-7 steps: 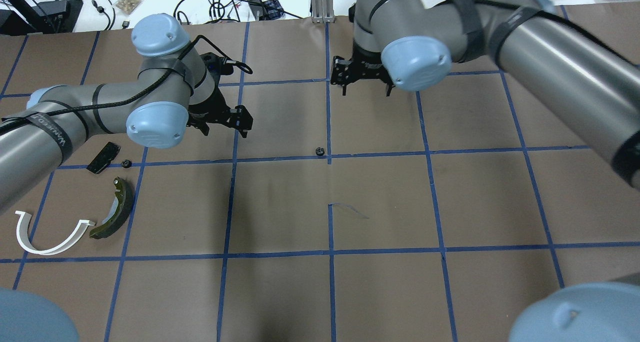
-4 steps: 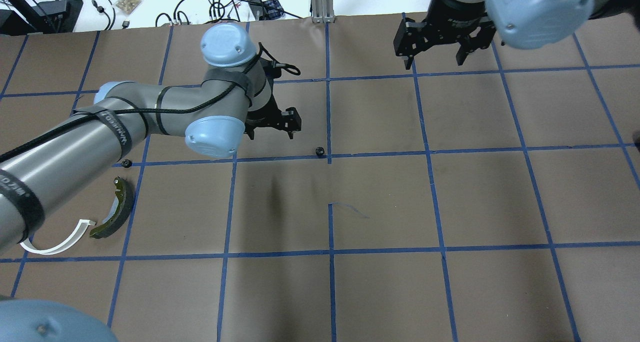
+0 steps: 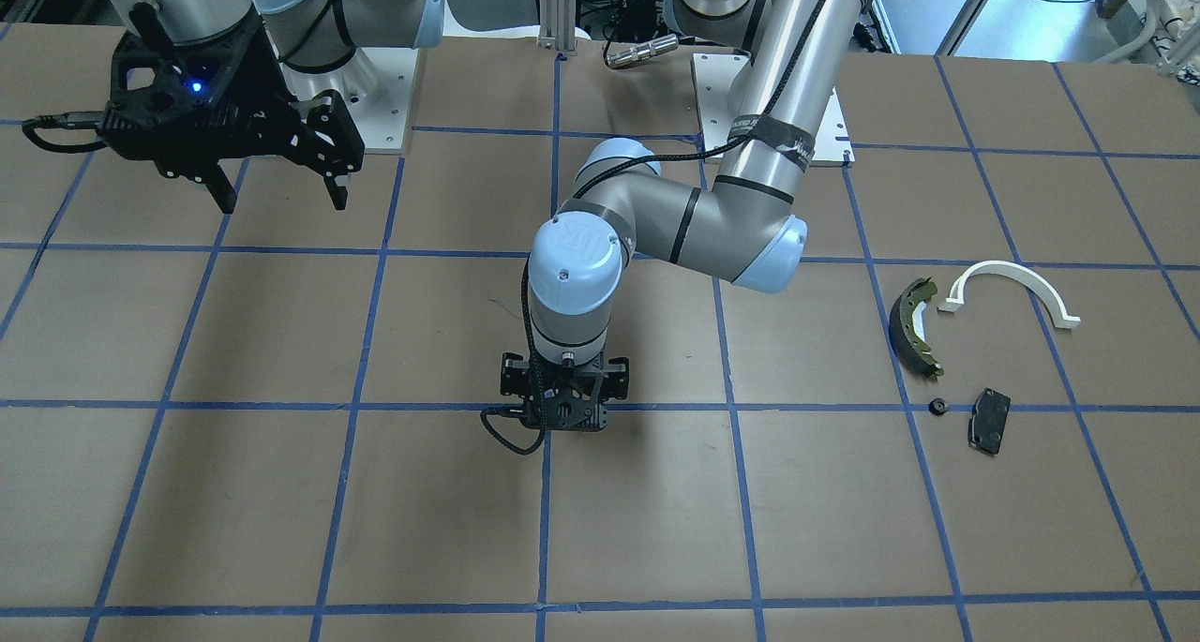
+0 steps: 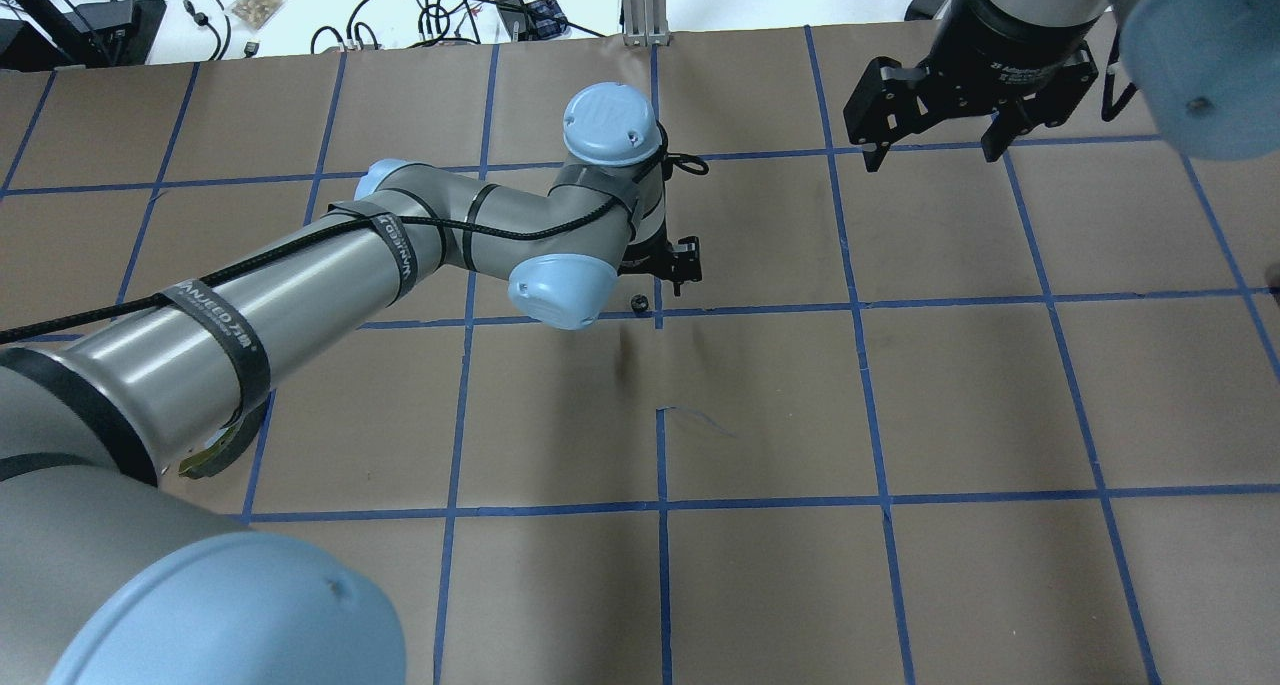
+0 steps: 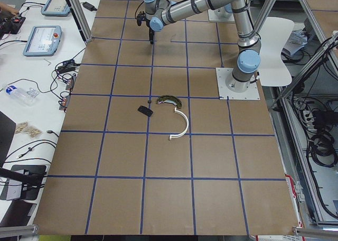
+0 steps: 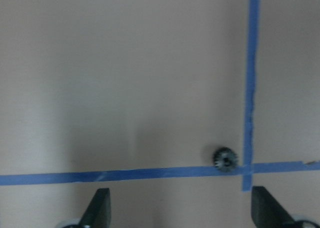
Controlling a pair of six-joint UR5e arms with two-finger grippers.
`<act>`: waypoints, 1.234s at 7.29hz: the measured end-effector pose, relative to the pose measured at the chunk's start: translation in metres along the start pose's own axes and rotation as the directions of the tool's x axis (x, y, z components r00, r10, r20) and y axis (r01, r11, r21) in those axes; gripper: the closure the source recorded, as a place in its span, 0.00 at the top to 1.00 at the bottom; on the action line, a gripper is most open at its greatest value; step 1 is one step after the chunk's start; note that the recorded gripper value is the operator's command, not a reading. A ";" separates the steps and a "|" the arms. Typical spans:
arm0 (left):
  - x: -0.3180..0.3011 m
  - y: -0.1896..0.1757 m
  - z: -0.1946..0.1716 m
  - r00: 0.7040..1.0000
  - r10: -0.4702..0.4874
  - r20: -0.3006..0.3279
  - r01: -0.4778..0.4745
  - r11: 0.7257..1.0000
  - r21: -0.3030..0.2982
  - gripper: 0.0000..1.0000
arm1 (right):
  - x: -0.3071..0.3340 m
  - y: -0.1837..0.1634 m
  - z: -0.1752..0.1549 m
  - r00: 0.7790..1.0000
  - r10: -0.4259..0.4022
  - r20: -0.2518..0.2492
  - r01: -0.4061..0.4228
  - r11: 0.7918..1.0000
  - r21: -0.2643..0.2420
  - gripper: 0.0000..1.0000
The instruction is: Place bearing gear from tray to pile
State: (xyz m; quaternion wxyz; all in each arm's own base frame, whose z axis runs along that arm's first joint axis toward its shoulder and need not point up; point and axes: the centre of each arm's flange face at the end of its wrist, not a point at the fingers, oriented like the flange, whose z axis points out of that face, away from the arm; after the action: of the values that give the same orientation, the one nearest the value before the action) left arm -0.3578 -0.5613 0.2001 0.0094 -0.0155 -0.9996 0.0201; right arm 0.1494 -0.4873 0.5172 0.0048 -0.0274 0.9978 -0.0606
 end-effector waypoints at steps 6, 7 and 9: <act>0.001 -0.014 0.026 1.000 0.000 0.018 0.001 1.000 -0.019 0.51 | 0.002 -0.004 -0.020 0.999 0.045 -0.006 -0.045 0.999 -0.010 1.00; -0.002 -0.014 0.028 1.000 -0.002 0.017 0.002 1.000 -0.024 0.48 | 0.002 -0.006 -0.020 0.999 0.048 -0.007 -0.048 0.999 -0.016 1.00; -0.005 -0.013 0.029 1.000 0.000 0.015 0.001 1.000 -0.027 0.38 | 0.001 -0.009 -0.021 0.999 0.044 0.002 -0.044 0.999 -0.015 1.00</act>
State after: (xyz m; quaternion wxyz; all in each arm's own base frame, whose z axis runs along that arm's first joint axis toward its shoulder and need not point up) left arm -0.3541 -0.5760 0.1719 0.0016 -0.0153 -0.9999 0.0069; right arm 0.1484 -0.4942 0.5394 0.0073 -0.0057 0.9985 -0.0532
